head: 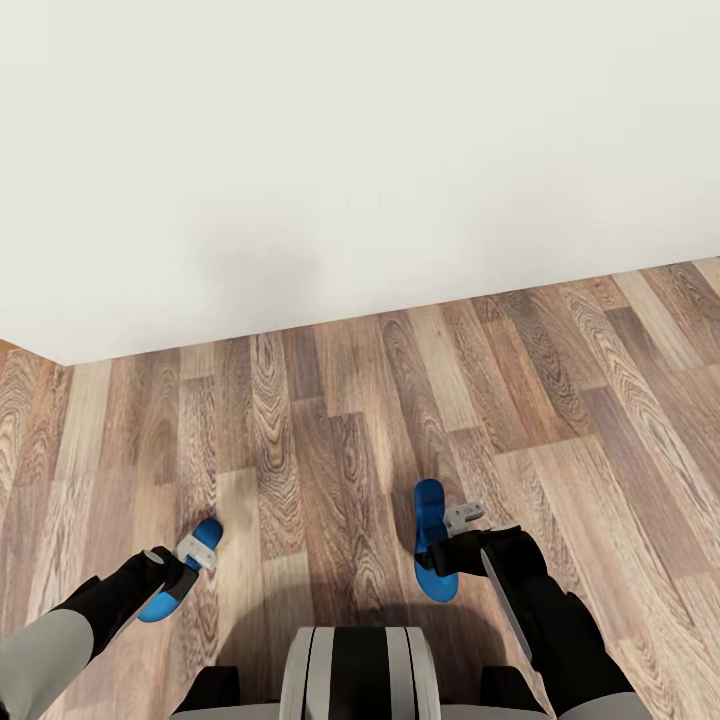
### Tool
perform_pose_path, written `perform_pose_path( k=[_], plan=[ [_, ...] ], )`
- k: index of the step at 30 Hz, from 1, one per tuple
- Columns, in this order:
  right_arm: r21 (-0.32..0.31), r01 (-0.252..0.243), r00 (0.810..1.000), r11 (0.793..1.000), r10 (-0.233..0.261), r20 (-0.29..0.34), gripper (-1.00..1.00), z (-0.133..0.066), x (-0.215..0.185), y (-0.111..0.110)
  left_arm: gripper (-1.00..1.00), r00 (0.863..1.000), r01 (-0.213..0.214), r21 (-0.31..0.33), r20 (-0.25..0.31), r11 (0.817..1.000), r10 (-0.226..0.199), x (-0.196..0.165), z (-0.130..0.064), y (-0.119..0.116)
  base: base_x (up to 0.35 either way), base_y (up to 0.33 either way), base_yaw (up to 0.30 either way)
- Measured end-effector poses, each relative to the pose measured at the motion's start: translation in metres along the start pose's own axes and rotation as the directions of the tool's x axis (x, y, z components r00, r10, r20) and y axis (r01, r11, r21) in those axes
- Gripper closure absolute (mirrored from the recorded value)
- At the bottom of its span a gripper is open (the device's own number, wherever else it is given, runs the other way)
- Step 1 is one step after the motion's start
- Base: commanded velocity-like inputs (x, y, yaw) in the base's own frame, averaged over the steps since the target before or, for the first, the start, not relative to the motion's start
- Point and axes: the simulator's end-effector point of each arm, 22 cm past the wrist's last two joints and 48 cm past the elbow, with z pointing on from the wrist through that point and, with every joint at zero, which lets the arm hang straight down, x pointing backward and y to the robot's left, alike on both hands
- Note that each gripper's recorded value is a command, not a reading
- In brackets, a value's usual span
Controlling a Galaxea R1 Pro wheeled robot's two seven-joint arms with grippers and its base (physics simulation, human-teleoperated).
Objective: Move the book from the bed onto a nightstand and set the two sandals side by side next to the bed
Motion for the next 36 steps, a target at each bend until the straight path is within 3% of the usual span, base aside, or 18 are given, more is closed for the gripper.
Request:
perform_pose_path(
  k=[24, 36],
  plan=[
    [0.0, -0.001, 1.0, 1.0, 0.001, 0.0, 1.0, 0.0, 0.0, 0.0, 1.0, 1.0, 0.006, 0.01, -0.002, 1.0, -0.006, 0.0, 0.0, -0.002, 0.0, 0.0, 0.0],
    [0.001, -0.003, 1.0, 1.0, 0.003, -0.006, 1.0, 0.001, 0.003, -0.002, 1.0, 1.0, 0.015, 0.027, -0.003, 1.0, -0.015, -0.025, -0.01, -0.009, 0.0, 0.0, 0.0]
  ],
)
